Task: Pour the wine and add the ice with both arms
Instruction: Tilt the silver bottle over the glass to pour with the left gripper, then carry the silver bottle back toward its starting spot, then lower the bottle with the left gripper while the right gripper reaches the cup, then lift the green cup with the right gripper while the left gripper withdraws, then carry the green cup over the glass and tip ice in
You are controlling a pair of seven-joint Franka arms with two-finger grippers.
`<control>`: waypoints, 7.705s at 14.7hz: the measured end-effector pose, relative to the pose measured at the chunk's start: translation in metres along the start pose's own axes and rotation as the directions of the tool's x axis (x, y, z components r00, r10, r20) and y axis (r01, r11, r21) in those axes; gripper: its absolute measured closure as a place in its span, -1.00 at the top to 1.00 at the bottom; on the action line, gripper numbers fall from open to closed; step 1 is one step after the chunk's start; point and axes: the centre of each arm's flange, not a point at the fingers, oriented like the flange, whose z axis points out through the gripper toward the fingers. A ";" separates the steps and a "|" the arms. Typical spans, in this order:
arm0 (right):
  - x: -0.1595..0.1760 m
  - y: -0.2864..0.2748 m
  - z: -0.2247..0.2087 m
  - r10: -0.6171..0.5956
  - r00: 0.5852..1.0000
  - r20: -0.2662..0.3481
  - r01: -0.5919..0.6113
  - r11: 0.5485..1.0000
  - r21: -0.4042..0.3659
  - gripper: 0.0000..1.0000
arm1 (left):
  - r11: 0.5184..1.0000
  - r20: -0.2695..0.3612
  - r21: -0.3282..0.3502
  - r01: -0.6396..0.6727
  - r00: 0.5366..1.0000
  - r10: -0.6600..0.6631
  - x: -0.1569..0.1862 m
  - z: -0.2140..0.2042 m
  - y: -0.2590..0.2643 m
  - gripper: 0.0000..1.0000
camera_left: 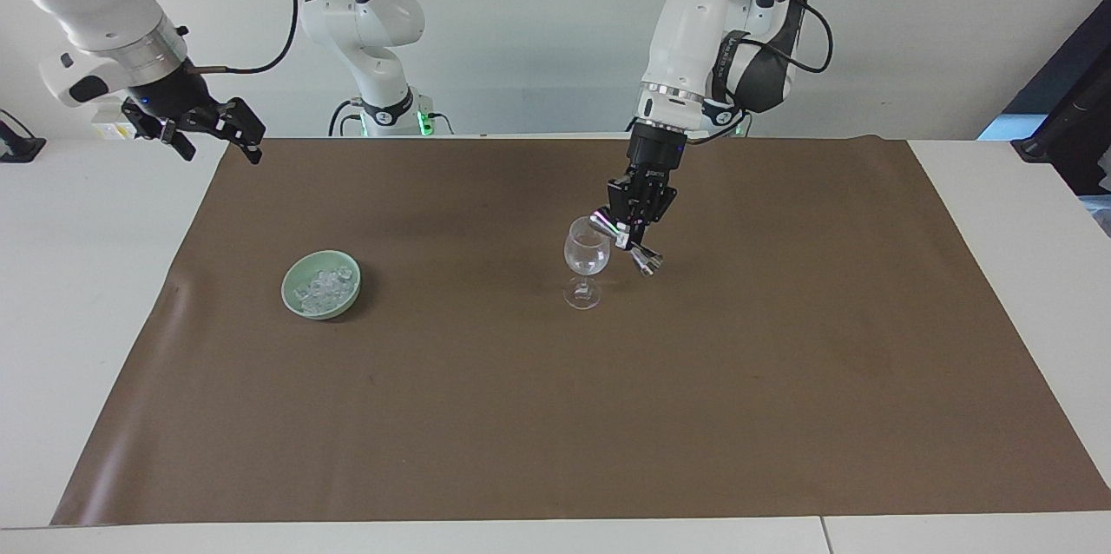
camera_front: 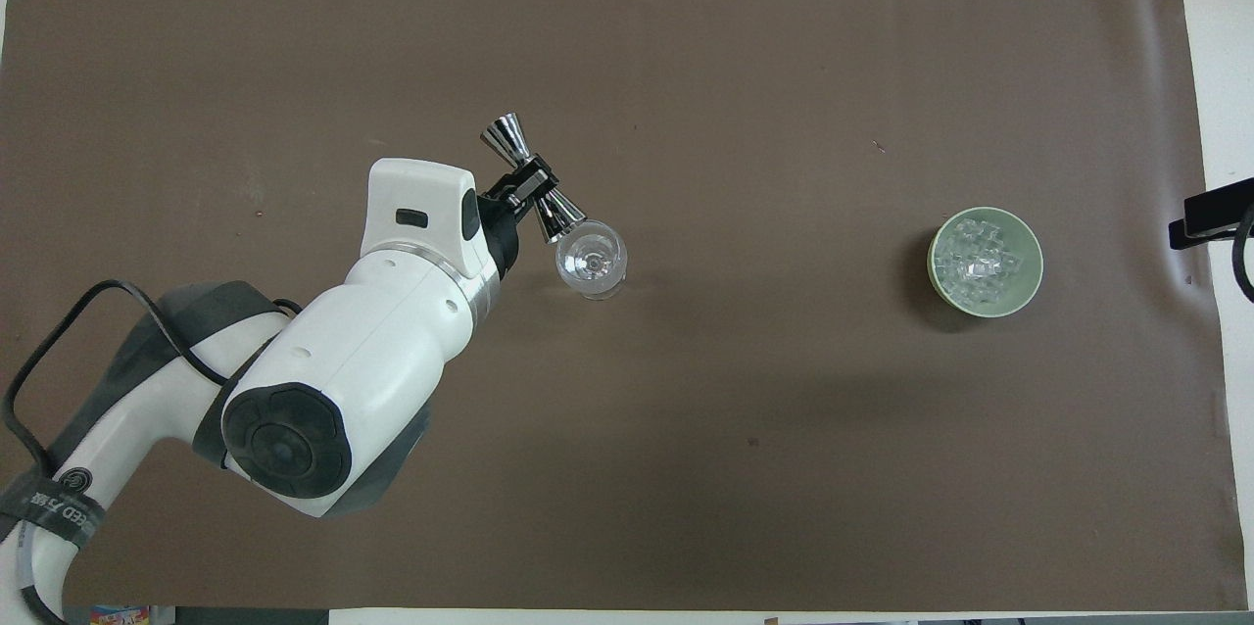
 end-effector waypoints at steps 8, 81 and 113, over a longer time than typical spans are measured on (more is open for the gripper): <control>0.000 0.000 0.000 -0.001 1.000 0.000 0.001 1.000 0.000 1.00 | 0.911 0.102 0.102 0.399 0.907 -0.408 0.023 0.001 -0.016 -0.59; 0.032 -0.051 0.277 -0.197 0.978 -0.076 0.195 0.980 -0.031 -0.52 | 0.377 0.349 0.248 0.893 0.281 -0.894 0.345 -0.040 -0.496 1.00; -0.028 -0.520 0.130 -0.036 0.990 -0.133 0.038 0.999 0.010 -0.52 | 0.740 0.628 0.265 -0.619 0.693 0.355 0.275 -0.174 -0.115 1.00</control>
